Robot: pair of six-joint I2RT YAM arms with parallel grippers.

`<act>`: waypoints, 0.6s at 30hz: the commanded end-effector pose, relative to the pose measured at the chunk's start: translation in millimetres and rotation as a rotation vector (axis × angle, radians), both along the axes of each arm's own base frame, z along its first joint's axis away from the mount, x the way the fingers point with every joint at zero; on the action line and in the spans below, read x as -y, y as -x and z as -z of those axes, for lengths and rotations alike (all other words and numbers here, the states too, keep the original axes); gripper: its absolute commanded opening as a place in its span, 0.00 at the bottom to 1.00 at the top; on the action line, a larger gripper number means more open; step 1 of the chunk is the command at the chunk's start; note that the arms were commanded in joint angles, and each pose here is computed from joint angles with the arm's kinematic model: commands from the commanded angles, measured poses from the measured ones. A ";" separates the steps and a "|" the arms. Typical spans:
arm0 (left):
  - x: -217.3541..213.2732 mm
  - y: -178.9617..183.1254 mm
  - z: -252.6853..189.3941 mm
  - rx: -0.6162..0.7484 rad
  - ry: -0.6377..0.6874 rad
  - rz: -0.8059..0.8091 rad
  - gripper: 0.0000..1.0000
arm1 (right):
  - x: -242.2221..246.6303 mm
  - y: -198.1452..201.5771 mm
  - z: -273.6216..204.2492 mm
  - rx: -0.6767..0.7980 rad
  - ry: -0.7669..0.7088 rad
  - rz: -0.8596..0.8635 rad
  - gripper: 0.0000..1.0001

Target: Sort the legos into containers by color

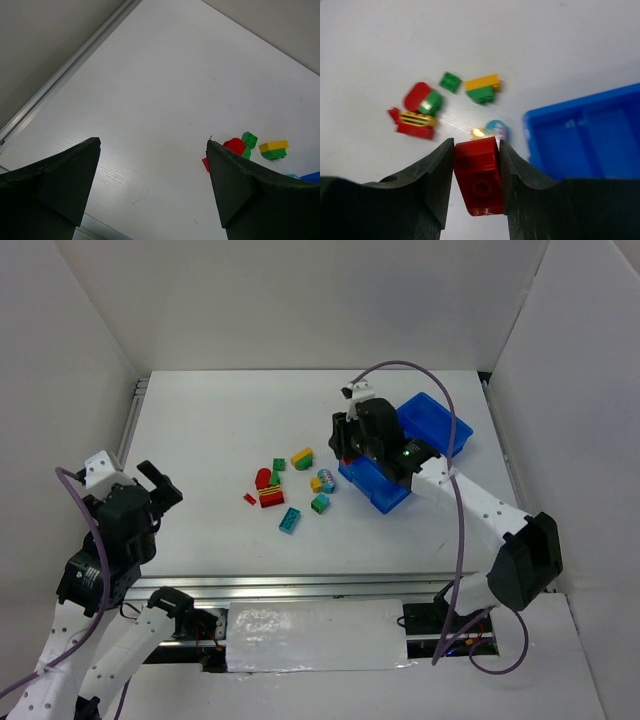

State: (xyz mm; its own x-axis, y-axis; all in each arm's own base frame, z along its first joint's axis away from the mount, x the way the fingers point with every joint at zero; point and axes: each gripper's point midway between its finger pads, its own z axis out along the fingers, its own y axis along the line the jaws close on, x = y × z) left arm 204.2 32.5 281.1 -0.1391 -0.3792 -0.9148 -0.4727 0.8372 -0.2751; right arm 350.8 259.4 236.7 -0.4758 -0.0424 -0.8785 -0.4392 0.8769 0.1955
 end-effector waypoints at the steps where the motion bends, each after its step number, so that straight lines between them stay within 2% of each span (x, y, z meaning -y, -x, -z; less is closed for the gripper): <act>1: 1.1 -4.9 -7.3 0.026 -0.017 0.009 1.00 | 38.1 -22.2 41.0 -0.043 0.253 0.024 0.00; 5: 4.0 -8.0 -4.7 0.014 -0.019 0.022 1.00 | 66.7 -44.9 85.8 -0.148 0.382 0.105 0.00; 13: 12.3 -15.6 -0.1 -0.015 -0.030 0.064 0.99 | 92.0 -53.5 96.5 -0.177 0.318 0.146 0.00; 17: 13.9 -16.9 1.6 -0.023 -0.033 0.072 1.00 | 94.4 -52.9 103.9 -0.193 0.332 0.141 0.00; 18: 14.3 -16.7 1.5 -0.022 -0.032 0.075 0.99 | 95.6 -52.8 107.0 -0.202 0.336 0.142 0.04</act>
